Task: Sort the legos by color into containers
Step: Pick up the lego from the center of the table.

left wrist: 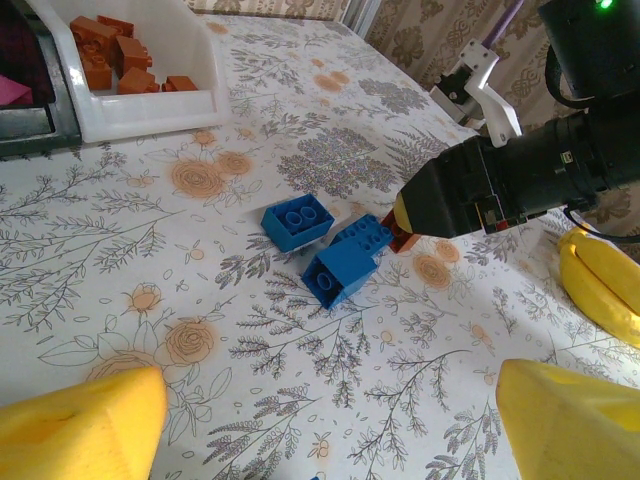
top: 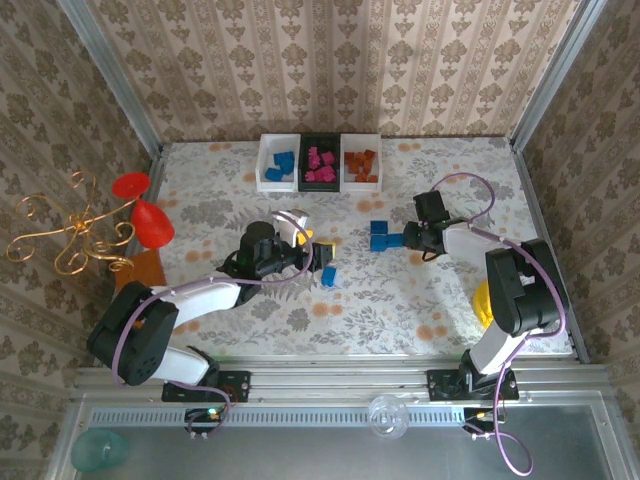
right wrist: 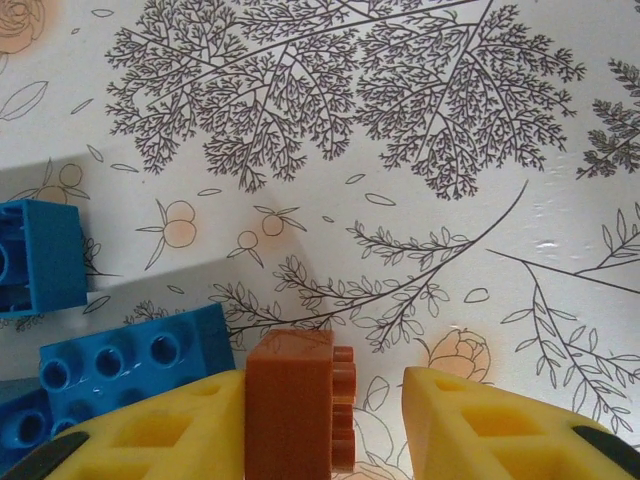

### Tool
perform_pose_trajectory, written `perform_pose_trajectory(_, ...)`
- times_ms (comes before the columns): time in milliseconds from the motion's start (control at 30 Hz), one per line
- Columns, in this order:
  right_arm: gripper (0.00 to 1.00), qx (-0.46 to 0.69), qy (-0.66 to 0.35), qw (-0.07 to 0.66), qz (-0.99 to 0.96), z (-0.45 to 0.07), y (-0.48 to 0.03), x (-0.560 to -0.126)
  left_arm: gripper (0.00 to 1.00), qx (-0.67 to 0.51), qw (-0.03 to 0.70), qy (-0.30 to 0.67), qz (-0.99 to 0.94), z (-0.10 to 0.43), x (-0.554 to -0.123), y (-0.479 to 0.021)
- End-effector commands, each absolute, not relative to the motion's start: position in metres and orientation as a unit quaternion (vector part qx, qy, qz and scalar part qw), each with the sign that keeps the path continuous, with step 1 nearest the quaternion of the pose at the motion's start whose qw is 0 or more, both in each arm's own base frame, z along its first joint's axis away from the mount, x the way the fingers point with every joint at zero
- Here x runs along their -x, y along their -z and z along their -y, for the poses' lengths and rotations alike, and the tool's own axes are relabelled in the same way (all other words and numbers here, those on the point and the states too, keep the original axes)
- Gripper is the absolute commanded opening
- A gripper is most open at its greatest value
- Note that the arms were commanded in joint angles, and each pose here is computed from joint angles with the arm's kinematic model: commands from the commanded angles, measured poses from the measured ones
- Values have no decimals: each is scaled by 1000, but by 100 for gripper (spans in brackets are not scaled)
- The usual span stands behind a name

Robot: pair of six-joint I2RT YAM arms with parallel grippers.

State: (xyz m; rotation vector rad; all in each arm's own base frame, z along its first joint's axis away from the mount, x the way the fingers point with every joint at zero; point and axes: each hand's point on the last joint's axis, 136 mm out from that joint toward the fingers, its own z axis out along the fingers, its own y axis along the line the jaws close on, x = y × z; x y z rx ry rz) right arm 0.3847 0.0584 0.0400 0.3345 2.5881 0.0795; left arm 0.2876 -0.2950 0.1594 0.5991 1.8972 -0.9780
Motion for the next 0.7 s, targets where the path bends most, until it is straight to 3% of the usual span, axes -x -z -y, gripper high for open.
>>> perform_pose_trajectory(0,44,-134,-28,254,-957,-56,-34,-385,87,-255,464,403,-747,301,-288,-178)
perform_pose_trajectory(333,39,-128,-42,242,-961,-64,-24,-390,87,-254,463,401,-748,301,-288,-178)
perform_pose_trajectory(533,29,-127,-47,244,-960,-65,-23,-392,87,-255,463,402,-748,301,-288,-178)
perform_pose_trajectory(667,24,-115,-66,284,-950,-70,-47,-395,86,-251,464,397,-750,300,-289,-178)
